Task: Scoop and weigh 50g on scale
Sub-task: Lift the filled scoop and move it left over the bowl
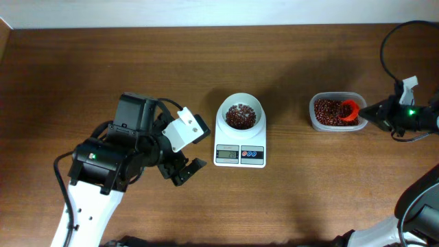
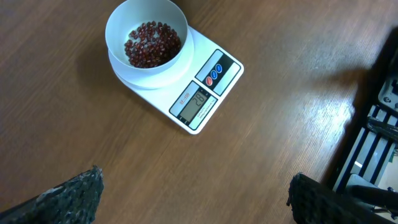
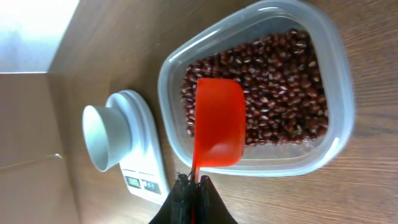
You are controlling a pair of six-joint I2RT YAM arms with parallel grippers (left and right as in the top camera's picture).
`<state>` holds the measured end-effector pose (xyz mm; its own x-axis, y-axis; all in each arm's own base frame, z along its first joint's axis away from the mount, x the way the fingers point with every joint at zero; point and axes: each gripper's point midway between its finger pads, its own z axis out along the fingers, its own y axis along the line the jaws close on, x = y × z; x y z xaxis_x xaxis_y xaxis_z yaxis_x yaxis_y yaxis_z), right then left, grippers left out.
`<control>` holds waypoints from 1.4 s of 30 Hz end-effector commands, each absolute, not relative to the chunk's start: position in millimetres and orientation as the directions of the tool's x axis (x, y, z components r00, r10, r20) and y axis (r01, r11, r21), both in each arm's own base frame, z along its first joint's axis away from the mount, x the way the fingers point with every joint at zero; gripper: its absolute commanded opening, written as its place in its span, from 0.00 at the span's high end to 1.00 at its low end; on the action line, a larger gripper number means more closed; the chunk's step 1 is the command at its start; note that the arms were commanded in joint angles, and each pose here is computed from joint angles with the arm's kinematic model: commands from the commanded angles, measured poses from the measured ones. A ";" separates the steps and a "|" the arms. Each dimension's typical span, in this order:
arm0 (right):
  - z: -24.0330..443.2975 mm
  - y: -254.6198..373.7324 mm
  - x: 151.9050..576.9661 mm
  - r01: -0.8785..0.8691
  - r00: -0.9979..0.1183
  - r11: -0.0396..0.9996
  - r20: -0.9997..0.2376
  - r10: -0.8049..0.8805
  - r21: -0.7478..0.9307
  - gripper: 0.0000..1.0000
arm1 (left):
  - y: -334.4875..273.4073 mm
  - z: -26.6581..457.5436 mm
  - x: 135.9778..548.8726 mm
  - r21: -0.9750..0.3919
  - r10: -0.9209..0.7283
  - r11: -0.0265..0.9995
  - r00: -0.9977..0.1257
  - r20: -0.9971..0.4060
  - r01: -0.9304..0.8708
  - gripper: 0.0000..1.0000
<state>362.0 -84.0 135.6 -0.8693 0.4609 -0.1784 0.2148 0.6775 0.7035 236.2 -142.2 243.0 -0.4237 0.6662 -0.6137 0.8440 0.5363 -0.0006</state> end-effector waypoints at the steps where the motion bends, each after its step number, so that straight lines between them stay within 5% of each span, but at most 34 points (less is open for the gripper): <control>1: 142.2 -75.0 364.7 0.179 -0.866 0.608 -0.170 0.471 0.774 0.96 | -143.7 250.0 237.8 0.012 0.665 0.524 -0.401 -0.631 0.852 0.01; 10: 173.0 -52.6 374.1 0.068 -0.859 0.464 -0.185 0.477 0.883 0.96 | -143.7 250.0 237.8 0.012 0.665 0.524 -0.401 -0.631 0.852 0.01; 35: 184.7 123.5 390.5 -0.166 -0.965 0.418 -0.235 0.119 0.893 0.96 | -143.7 250.0 237.8 0.012 0.665 0.524 -0.401 -0.631 0.852 0.01; 42: 169.8 151.6 390.3 -0.355 -0.919 0.507 -0.394 -0.032 0.786 0.96 | -143.7 250.0 237.8 0.011 0.665 0.524 -0.401 -0.631 0.851 0.01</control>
<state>392.5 142.4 184.2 -0.9473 0.0552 -0.3155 -0.2543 0.4690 0.8458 236.2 -142.2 243.2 -0.4235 0.6662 -0.6139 0.8440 0.5363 -0.0003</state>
